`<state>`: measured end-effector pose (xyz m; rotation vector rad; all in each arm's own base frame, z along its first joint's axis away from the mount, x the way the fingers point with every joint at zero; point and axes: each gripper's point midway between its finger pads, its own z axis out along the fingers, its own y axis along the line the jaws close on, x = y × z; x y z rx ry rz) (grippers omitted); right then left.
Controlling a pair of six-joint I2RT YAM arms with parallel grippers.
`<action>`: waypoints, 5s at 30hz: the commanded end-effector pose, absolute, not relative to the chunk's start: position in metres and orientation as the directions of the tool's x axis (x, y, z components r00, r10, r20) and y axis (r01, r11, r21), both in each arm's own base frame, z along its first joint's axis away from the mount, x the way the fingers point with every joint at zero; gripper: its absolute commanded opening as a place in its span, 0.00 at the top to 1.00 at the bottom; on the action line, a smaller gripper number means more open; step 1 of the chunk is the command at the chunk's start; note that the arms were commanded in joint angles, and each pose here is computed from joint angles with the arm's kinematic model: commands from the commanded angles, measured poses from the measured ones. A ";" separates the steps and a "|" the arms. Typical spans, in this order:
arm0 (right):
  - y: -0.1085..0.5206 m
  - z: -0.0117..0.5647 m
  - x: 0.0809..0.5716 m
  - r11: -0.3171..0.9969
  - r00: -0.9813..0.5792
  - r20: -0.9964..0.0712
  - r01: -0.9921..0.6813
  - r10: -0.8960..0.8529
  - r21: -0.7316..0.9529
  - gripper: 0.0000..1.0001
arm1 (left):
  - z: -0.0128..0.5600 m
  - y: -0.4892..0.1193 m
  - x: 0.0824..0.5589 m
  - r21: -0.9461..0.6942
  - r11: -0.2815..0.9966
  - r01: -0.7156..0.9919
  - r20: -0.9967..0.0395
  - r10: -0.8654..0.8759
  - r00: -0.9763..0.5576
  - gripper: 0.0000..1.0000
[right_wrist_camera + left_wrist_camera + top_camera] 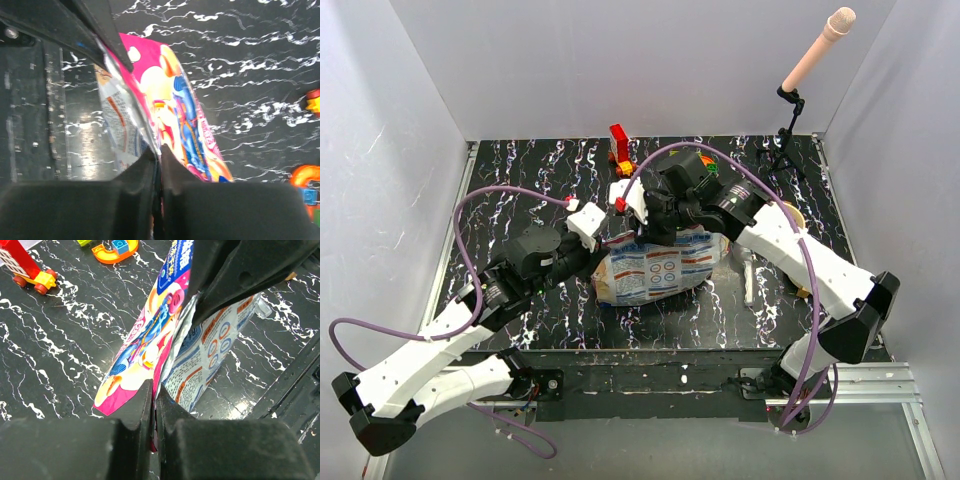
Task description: Serve the pet food
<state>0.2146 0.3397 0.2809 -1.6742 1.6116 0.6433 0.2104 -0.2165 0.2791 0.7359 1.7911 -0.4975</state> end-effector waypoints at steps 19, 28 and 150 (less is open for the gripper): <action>0.269 0.282 0.253 0.178 0.033 -0.670 -0.954 -0.741 -0.243 0.99 | 0.304 -0.206 0.209 0.010 0.748 0.664 -0.966 0.178 -0.186 1.00; 0.226 0.279 0.272 0.311 -0.047 -0.651 -0.903 -0.758 -0.297 0.77 | 0.306 -0.202 0.208 0.018 0.751 0.660 -0.966 0.184 -0.183 1.00; 0.177 0.356 0.241 0.653 -0.303 -0.847 -0.755 -0.436 -0.066 0.09 | 0.346 -0.211 0.172 -0.073 0.640 0.765 -0.961 0.161 -0.226 0.27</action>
